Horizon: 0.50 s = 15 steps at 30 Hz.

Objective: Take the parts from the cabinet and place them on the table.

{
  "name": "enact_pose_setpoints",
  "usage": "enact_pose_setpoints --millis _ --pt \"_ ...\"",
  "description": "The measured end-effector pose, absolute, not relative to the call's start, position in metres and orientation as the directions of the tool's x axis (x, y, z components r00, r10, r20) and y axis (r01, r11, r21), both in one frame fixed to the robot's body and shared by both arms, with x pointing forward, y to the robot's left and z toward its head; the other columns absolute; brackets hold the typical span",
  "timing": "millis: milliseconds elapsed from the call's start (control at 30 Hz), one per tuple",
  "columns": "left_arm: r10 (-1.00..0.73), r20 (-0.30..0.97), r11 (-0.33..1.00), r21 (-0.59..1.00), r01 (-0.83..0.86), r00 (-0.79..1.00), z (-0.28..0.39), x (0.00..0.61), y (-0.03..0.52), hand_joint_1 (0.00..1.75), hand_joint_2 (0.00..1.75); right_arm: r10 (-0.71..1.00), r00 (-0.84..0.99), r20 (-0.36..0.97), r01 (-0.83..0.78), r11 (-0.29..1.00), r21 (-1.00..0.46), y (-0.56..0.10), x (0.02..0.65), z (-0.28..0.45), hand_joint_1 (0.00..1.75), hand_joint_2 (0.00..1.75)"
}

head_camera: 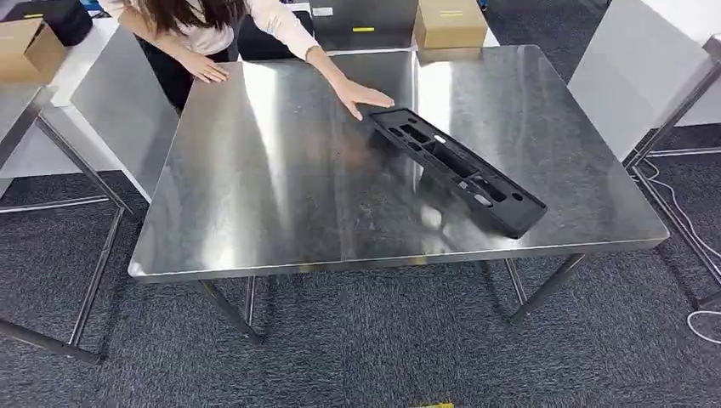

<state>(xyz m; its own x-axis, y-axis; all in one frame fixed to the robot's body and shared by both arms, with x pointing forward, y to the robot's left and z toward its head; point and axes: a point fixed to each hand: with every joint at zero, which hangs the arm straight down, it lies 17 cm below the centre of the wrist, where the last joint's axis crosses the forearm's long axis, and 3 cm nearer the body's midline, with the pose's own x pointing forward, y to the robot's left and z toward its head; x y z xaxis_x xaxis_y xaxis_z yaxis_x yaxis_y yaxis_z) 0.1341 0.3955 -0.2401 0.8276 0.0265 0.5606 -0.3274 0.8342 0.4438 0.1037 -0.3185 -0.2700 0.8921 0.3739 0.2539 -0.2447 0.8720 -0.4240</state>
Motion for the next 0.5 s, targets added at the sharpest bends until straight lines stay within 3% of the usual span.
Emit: enact_pose_setpoints --millis 500 --pt "0.025 0.567 0.835 0.440 -0.329 0.823 -0.2391 0.1385 0.3938 0.00 0.00 0.385 0.889 0.248 -0.257 0.868 -0.426 -0.3182 0.1036 -0.2702 0.00 0.00"
